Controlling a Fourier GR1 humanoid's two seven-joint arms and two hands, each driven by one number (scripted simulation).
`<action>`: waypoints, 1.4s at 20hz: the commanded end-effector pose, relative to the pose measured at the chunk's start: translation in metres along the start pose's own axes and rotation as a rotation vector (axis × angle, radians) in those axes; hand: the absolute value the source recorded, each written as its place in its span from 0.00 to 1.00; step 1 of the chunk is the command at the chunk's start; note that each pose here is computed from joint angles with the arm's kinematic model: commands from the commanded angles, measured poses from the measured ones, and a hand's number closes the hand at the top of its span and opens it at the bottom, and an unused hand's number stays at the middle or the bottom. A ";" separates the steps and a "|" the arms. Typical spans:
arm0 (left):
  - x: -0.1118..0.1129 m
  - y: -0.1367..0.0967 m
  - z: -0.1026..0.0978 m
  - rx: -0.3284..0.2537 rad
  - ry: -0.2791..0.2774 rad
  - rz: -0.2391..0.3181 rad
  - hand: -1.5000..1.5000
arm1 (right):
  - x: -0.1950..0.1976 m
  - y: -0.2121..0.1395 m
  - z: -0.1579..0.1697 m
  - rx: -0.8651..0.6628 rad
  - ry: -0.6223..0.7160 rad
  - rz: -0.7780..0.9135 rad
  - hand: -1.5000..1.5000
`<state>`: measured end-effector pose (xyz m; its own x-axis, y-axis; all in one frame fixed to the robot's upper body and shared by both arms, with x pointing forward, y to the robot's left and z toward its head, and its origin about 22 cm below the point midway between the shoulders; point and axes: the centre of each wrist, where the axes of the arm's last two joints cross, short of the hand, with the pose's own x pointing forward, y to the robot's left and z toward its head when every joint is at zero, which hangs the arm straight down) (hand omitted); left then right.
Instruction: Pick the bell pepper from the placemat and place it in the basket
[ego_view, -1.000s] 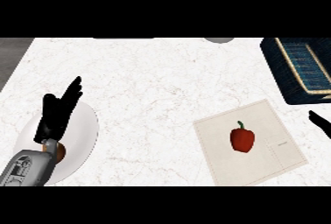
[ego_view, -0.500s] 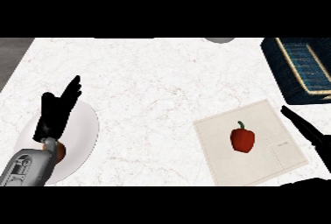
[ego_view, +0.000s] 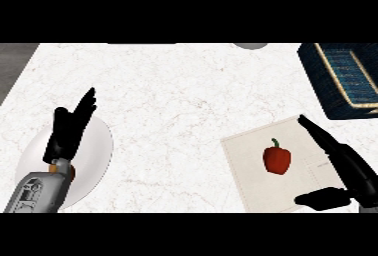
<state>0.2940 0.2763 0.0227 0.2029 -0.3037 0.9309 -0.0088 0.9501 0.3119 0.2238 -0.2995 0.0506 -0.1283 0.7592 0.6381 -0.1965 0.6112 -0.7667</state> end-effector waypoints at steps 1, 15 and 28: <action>0.019 0.005 -0.008 -0.003 0.006 0.005 0.50 | -0.002 -0.002 -0.019 0.006 -0.020 0.001 0.00; 0.000 0.012 -0.006 -0.003 -0.019 0.024 0.50 | 0.014 0.044 -0.018 0.062 0.030 -0.001 0.00; -0.010 0.007 -0.004 -0.003 -0.012 0.009 0.50 | -0.003 0.059 -0.043 0.065 0.041 -0.027 0.00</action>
<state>0.2946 0.2820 0.0235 0.1997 -0.2953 0.9343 -0.0069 0.9531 0.3027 0.2507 -0.2696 0.0023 -0.0826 0.7589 0.6460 -0.2585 0.6097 -0.7493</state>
